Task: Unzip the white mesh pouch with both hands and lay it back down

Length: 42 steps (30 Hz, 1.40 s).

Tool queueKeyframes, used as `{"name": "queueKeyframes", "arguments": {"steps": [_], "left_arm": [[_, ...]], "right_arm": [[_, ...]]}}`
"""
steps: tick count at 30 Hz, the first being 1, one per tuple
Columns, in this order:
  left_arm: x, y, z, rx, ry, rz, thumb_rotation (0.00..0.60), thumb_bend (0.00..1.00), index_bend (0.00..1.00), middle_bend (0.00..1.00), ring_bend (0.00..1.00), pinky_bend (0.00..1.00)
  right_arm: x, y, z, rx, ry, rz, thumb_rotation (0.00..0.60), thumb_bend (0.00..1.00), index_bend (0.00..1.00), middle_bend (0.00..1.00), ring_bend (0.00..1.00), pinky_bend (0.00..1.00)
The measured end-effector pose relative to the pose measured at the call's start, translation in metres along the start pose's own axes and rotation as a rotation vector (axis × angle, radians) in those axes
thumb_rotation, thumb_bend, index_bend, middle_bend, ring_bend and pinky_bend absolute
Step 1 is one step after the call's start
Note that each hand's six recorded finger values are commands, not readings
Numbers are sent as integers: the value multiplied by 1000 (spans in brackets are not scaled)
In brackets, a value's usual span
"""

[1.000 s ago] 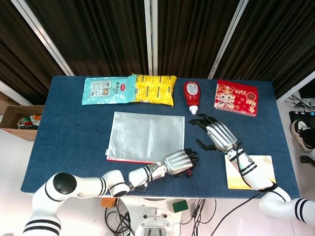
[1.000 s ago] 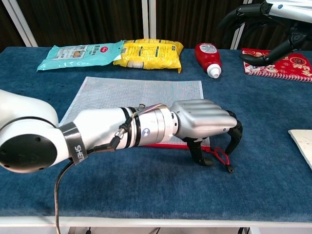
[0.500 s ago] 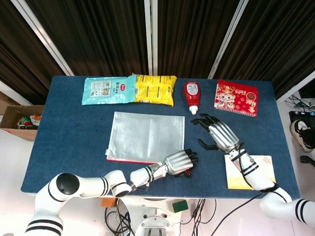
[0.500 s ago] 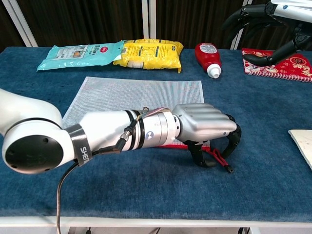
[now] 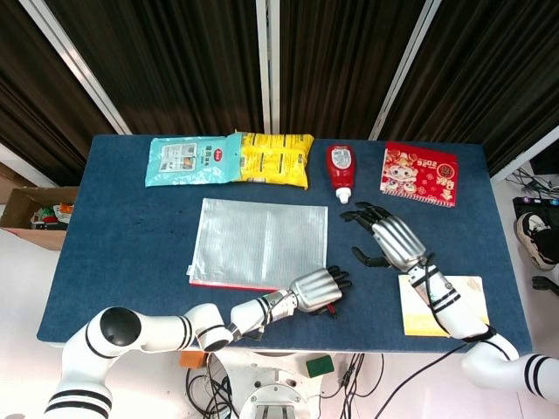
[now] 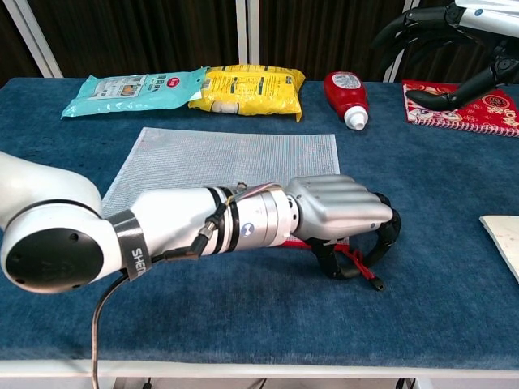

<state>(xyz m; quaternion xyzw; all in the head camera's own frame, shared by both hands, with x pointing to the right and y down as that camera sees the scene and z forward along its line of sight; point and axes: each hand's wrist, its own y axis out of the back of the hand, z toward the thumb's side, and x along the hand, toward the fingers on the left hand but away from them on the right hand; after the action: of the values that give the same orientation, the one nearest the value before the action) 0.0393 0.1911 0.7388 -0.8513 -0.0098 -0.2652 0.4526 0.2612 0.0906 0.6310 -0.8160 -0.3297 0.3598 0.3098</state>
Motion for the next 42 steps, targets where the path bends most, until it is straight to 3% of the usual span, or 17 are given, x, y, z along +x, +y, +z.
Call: {"name": "queueKeyframes", "arguments": {"steps": [15, 21, 27, 37, 42], "left_arm": [[-4, -3, -1, -10, 5, -3, 600, 475, 576, 208, 100, 162], [-14, 6, -6, -41, 17, 46, 600, 484, 585, 208, 100, 161], [-38, 29, -19, -106, 49, 169, 600, 495, 594, 208, 99, 161], [-112, 72, -55, -283, 179, 512, 600, 559, 637, 194, 78, 149], [-141, 85, -60, -332, 220, 626, 600, 560, 640, 193, 72, 149]], "right_arm": [[4, 4, -4, -11, -7, -15, 600, 379, 239, 314, 103, 229], [8, 9, -7, -8, -13, -27, 600, 379, 239, 314, 102, 227], [16, 18, -14, -2, -26, -38, 600, 387, 239, 313, 99, 225], [29, 24, -21, 18, -31, -37, 600, 434, 240, 313, 100, 223], [32, 21, -19, 53, -26, -13, 600, 438, 294, 335, 101, 232]]}}
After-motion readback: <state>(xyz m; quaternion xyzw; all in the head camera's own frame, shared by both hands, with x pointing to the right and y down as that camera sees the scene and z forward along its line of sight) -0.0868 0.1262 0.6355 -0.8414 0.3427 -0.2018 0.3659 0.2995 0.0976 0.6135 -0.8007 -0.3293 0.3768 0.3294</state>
